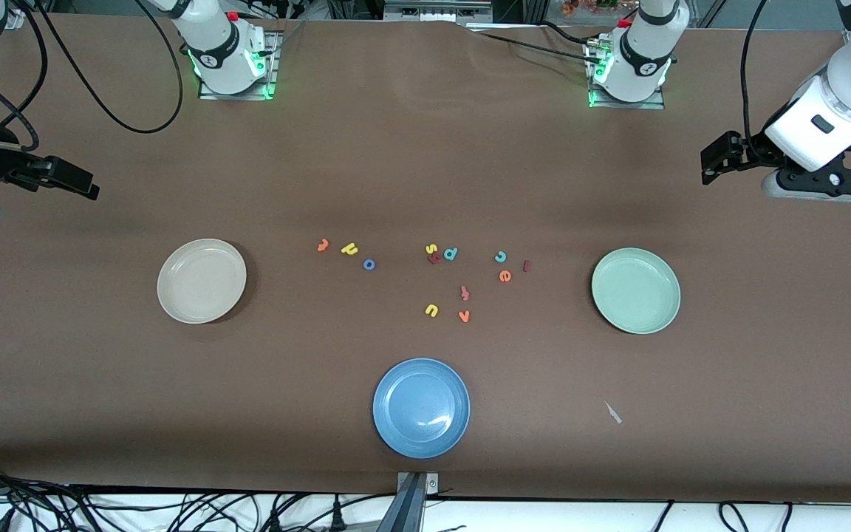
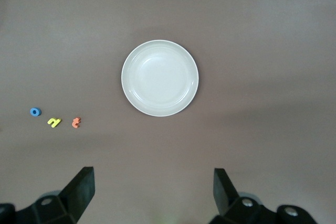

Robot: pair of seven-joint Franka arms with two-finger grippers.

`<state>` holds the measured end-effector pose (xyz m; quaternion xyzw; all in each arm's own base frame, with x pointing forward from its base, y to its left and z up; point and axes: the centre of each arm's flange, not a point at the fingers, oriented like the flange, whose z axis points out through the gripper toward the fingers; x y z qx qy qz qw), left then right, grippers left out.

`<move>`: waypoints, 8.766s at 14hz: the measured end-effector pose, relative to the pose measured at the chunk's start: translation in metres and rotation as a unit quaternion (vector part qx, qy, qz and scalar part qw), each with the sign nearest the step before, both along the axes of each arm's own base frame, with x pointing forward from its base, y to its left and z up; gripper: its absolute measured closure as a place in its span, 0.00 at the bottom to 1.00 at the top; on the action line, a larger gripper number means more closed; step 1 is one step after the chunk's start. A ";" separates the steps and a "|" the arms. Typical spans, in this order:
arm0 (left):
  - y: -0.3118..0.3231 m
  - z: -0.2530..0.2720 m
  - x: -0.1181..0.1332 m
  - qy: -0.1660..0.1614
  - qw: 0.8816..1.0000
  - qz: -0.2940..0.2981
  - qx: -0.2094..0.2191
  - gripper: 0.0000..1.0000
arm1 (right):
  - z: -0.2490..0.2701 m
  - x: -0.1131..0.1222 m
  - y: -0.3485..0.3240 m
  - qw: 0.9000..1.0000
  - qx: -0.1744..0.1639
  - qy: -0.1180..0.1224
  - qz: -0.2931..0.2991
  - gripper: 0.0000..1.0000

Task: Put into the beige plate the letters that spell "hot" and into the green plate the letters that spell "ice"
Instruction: 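Move the left gripper to red l while the right gripper reaches orange t, then pinch red l with the left gripper while the right gripper pinches orange t, then drop red l on the green plate while the right gripper drops t on beige, then reach orange e with the left gripper while the right gripper grasps blue o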

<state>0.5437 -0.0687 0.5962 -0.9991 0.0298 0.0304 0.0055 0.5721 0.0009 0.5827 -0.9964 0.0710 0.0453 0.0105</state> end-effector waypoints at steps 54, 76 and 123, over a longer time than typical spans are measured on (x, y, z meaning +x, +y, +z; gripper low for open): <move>-0.222 -0.347 0.035 0.108 0.991 -0.069 -0.026 0.02 | -0.405 -0.086 0.257 0.966 0.013 -0.034 -0.255 0.00; -0.243 -0.395 0.025 0.093 0.989 -0.111 0.004 0.40 | -0.407 -0.085 0.273 0.967 0.016 -0.037 -0.250 0.72; -0.137 -0.349 0.076 0.063 0.988 -0.142 -0.010 0.00 | -0.321 -0.021 0.237 0.974 -0.007 0.022 -0.224 0.00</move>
